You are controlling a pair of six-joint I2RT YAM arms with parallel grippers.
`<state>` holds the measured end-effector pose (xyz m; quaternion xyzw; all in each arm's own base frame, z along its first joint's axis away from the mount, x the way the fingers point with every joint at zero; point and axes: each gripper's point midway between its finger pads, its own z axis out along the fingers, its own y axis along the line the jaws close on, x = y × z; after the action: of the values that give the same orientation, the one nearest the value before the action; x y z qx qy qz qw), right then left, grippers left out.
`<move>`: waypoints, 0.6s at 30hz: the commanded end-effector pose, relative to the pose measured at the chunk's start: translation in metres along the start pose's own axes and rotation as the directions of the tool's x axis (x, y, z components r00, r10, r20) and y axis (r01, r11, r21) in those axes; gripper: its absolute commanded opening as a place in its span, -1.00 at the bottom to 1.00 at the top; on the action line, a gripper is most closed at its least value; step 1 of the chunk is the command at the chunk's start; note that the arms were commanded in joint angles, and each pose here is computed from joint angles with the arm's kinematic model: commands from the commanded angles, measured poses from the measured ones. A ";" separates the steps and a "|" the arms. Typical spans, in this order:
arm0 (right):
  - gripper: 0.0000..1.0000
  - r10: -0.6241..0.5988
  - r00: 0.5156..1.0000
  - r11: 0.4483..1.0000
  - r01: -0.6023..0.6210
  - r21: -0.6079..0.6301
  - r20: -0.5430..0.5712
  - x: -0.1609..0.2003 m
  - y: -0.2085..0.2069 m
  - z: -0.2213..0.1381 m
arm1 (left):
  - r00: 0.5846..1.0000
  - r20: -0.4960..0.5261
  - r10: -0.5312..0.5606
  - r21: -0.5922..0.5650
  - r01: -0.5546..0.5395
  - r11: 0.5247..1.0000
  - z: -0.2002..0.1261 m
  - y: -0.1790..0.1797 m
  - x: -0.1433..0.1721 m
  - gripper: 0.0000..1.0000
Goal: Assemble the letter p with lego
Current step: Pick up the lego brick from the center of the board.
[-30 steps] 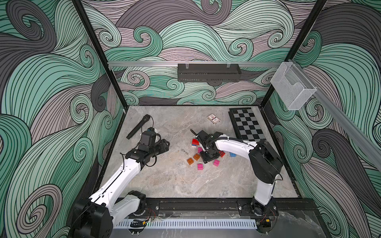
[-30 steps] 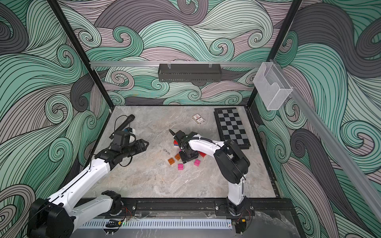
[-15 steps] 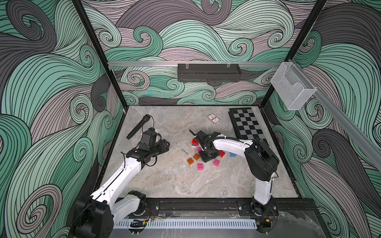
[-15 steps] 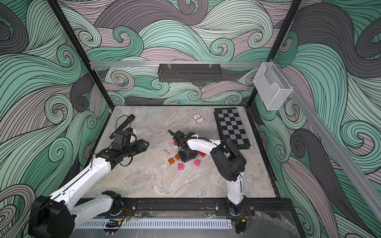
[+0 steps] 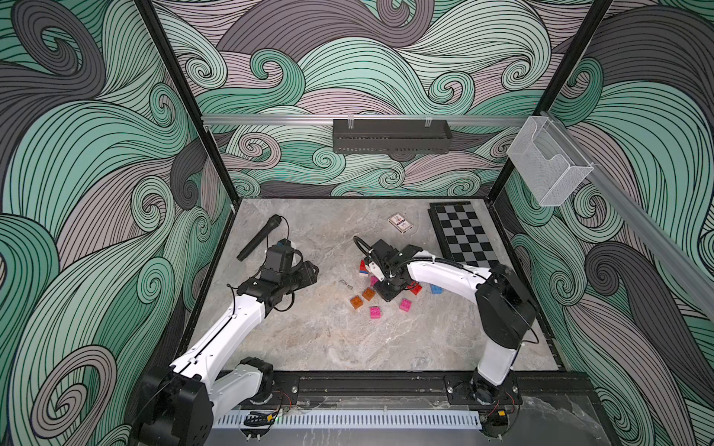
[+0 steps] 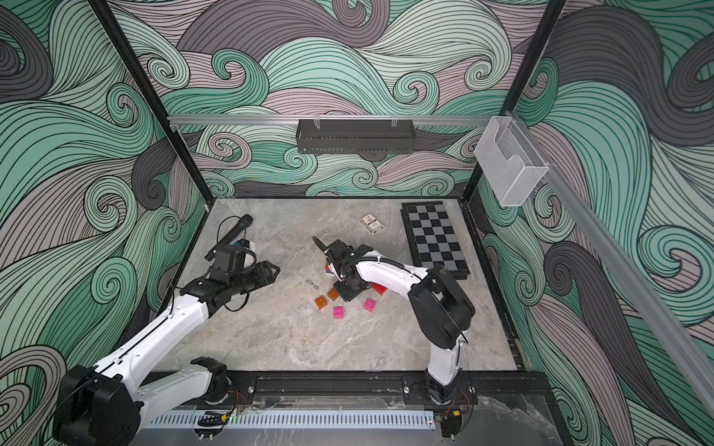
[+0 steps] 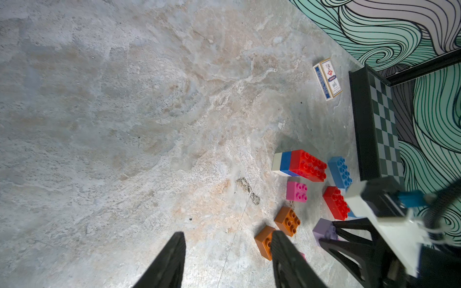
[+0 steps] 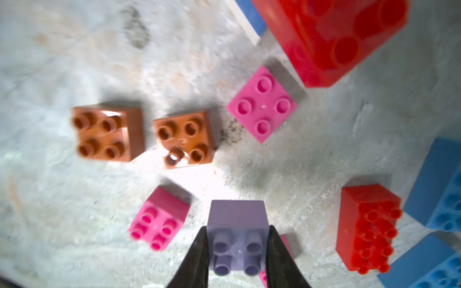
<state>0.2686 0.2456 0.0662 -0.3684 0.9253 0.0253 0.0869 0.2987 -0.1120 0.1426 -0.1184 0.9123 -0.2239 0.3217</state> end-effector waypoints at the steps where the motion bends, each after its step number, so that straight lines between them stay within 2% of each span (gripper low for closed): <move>1: -0.49 -0.302 0.949 0.951 0.307 -0.047 0.092 -0.014 0.013 -0.032 | 0.999 0.044 0.029 0.048 -0.031 0.998 -0.006 -0.010 -0.010 0.13; 5: -0.51 -0.419 0.892 0.890 0.440 -0.118 0.166 -0.038 0.026 -0.055 | 0.998 0.046 0.047 0.064 -0.050 0.997 -0.006 -0.012 -0.009 0.12; 8: -0.55 -0.521 0.832 0.830 0.546 -0.114 0.189 -0.057 0.029 -0.061 | 0.997 0.047 0.058 0.065 -0.061 0.996 -0.006 -0.012 -0.008 0.12; 14: -0.58 -0.637 0.761 0.757 0.648 -0.086 0.123 -0.091 0.009 -0.052 | 0.996 0.056 0.069 0.066 -0.072 0.995 -0.008 -0.011 -0.008 0.12; 18: -0.58 -0.661 0.747 0.740 0.665 -0.102 0.072 -0.099 -0.004 -0.041 | 0.996 0.060 0.073 0.060 -0.077 0.995 -0.008 -0.010 -0.008 0.12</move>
<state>0.3430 0.3232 0.1298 -0.6420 0.7528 0.0613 0.1314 0.2980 -0.1162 0.1484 -0.0921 0.9055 -0.2355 0.3408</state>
